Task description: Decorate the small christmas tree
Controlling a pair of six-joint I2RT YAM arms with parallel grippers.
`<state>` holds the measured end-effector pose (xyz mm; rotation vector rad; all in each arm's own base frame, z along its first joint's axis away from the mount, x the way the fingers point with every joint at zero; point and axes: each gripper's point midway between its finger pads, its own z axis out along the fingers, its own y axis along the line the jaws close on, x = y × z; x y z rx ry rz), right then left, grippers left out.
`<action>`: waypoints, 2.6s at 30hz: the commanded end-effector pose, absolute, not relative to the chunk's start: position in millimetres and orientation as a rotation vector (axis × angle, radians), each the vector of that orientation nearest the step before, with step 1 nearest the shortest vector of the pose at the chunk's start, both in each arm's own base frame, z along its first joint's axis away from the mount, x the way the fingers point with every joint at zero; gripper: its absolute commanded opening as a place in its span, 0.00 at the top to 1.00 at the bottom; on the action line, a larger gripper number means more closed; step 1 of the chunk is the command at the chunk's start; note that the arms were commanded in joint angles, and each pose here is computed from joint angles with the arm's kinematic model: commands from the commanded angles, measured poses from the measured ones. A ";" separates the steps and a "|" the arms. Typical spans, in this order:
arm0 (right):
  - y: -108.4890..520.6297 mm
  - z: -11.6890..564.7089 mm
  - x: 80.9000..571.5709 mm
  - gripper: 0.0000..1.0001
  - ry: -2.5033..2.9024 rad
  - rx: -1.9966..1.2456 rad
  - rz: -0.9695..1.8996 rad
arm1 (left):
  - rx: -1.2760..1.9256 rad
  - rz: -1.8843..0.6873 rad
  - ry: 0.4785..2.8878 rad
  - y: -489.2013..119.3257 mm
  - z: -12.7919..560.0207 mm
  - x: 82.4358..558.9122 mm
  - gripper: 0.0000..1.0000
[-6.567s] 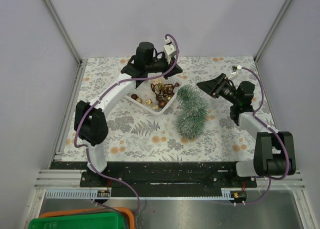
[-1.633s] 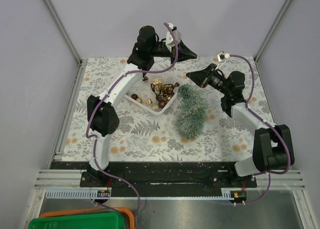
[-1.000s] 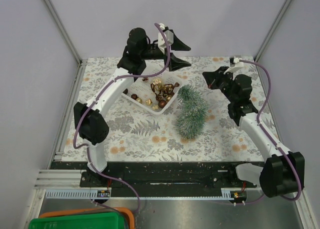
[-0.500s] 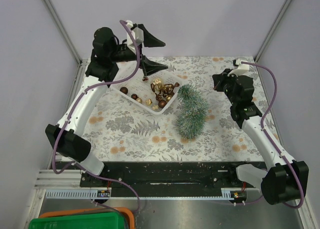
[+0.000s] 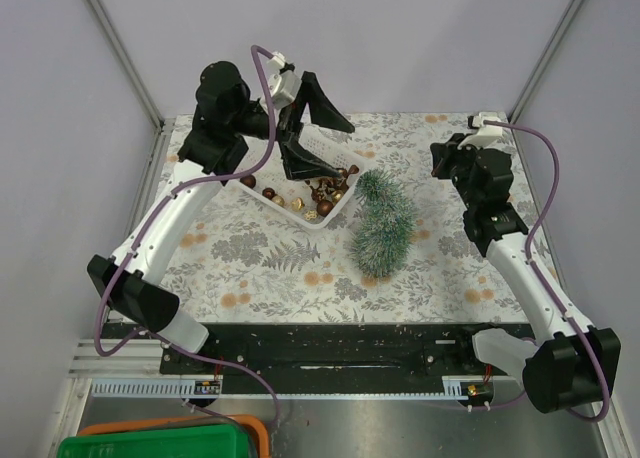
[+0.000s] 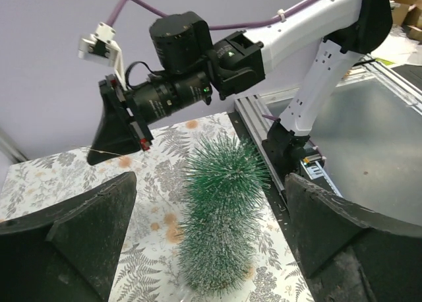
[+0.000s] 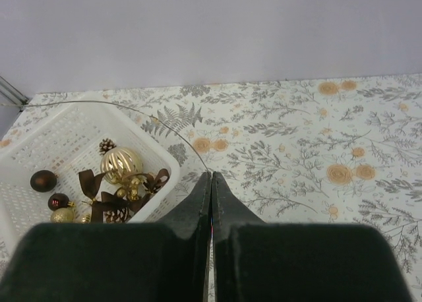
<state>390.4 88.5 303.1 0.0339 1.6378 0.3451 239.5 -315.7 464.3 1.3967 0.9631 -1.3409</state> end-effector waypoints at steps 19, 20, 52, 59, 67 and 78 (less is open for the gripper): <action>101.1 357.3 390.1 1.00 1.505 -0.137 0.273 | 1.490 -1.362 0.840 -367.5 430.7 224.7 0.21; 100.7 356.6 390.2 1.00 1.506 -0.138 0.270 | 1.498 -1.366 0.834 -367.6 430.1 223.3 0.25; 51.6 346.4 393.7 1.00 1.476 -0.177 -0.385 | 1.514 -1.391 0.850 -329.2 433.2 212.8 0.91; 37.1 351.3 376.2 1.00 1.502 -0.126 -0.531 | 1.500 -1.367 0.851 -320.8 436.3 211.3 0.91; 85.0 305.5 312.5 1.00 1.860 -0.080 0.050 | 1.471 -1.326 0.870 -312.1 434.8 214.5 0.91; 90.6 255.4 246.0 0.68 2.072 -0.040 0.247 | 1.435 -1.276 0.898 -296.1 423.9 214.8 0.90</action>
